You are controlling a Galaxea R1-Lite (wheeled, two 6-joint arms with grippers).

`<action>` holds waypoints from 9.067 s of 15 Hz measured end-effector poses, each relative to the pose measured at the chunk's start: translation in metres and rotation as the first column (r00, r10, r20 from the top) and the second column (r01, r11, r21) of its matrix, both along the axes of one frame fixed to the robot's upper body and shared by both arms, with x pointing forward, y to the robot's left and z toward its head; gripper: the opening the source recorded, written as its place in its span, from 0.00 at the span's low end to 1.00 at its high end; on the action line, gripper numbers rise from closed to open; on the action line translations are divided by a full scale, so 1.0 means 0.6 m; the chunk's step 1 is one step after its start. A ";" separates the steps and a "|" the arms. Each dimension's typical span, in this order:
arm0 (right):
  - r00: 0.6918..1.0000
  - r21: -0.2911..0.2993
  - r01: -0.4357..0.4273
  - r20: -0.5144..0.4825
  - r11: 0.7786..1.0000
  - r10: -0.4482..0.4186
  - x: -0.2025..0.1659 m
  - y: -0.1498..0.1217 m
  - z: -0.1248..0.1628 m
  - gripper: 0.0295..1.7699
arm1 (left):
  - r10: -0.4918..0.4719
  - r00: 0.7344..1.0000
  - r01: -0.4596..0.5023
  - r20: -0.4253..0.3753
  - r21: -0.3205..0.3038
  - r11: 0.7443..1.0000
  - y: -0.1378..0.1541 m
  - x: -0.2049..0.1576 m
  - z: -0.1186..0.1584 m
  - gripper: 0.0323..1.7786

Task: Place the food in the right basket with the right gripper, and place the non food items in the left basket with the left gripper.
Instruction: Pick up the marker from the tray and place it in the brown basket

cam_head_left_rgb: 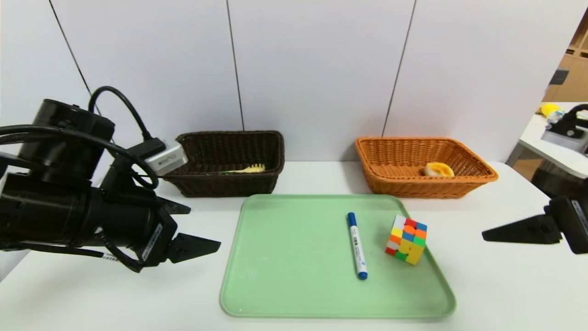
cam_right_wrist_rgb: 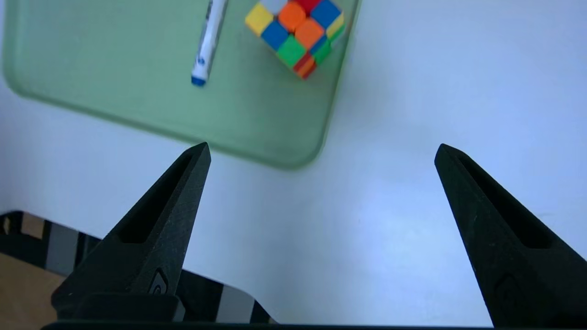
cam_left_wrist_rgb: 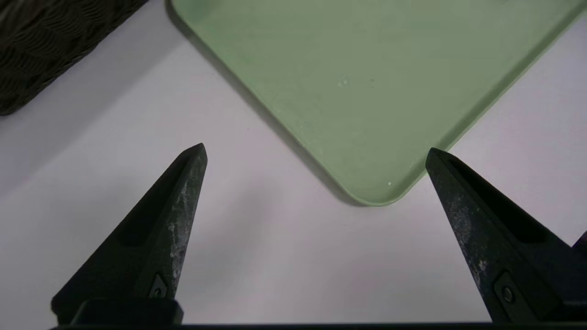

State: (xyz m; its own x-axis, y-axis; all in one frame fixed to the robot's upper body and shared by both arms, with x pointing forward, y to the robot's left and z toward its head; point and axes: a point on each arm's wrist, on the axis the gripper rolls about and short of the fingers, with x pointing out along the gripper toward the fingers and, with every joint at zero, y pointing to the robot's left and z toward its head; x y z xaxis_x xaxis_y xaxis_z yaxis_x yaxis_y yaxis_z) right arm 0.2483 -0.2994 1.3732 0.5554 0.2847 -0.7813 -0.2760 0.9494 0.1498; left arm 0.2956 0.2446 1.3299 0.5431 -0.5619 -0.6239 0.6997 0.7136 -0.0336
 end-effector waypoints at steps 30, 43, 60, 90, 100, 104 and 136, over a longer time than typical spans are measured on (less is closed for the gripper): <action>1.000 -0.021 -0.011 -0.018 1.000 0.011 0.021 0.004 -0.052 0.96 | 0.327 0.939 -0.329 -0.105 -0.002 0.944 -0.409 0.061 -0.093 0.95; 0.999 -0.016 -0.005 -0.039 1.000 0.004 0.023 0.004 -0.062 0.96 | 0.471 0.882 -0.471 -0.015 -0.001 0.882 -0.468 0.042 -0.116 0.95; 0.999 -0.016 -0.009 -0.047 1.000 0.008 0.026 0.006 -0.071 0.96 | 0.536 0.844 -0.534 -0.025 0.057 0.844 -0.502 0.063 -0.172 0.95; 1.000 -0.008 -0.009 -0.014 1.000 0.009 0.027 0.006 -0.065 0.96 | 0.592 0.806 -0.590 -0.007 0.073 0.804 -0.358 0.106 -0.021 0.12; 1.000 0.009 -0.018 0.009 1.000 0.018 0.027 0.006 -0.062 0.96 | 0.248 0.965 -0.256 0.085 0.093 0.962 -0.110 0.176 0.120 0.12; 1.000 0.012 -0.021 0.017 1.000 0.020 0.023 0.006 -0.059 0.96 | -0.010 0.990 -0.006 0.139 0.114 0.993 -0.046 0.202 0.121 0.12; 0.997 0.022 -0.039 0.067 0.999 0.038 0.001 0.006 -0.046 0.96 | -0.189 0.926 0.185 0.328 0.044 0.982 0.034 0.366 0.039 0.79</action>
State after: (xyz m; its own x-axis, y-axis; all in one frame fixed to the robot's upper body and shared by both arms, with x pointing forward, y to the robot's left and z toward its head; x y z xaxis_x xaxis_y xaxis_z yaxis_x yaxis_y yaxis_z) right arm 0.2490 -0.2958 1.3457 0.5943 0.3244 -0.7359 -0.3223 0.9344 0.1516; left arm 0.5152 0.2650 1.3533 0.6048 -0.6668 -0.4354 0.7908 0.5675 0.2293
